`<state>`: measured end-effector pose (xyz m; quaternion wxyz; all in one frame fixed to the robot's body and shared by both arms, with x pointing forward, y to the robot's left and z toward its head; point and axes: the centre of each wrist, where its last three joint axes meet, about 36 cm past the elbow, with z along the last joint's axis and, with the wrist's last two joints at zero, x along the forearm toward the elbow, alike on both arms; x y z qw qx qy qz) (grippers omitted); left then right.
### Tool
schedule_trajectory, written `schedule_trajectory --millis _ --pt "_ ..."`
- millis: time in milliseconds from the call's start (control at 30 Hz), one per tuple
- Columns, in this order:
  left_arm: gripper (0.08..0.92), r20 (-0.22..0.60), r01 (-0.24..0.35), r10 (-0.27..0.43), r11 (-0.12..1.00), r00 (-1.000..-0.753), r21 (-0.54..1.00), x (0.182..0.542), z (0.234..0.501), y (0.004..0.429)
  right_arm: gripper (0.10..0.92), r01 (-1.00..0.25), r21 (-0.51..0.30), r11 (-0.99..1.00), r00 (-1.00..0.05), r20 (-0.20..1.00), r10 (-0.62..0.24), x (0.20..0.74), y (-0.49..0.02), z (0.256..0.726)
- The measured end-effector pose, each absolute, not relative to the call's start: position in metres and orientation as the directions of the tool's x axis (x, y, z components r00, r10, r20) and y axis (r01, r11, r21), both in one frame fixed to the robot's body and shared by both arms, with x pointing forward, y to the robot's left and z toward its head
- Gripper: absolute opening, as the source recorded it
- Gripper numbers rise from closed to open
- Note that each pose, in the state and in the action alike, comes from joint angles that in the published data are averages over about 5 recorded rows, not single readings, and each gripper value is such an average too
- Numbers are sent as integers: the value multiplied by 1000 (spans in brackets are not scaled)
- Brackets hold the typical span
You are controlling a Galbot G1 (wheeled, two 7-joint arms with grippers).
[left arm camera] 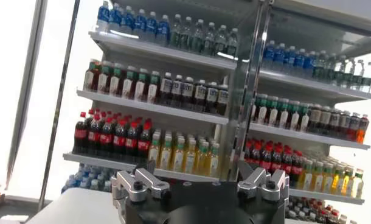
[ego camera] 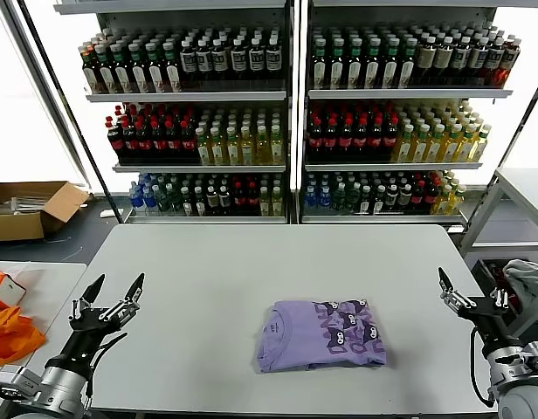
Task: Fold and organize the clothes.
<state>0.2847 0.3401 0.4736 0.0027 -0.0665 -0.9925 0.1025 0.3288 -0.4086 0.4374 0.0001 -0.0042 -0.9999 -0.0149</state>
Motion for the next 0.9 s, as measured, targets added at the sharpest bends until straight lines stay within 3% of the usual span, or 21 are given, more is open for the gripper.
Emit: schedule_trajectory --millis 900 --pt "823 1 146 148 975 -989 -169 287 461 348 823 44 17 999 -999 6 44 313 -416 420"
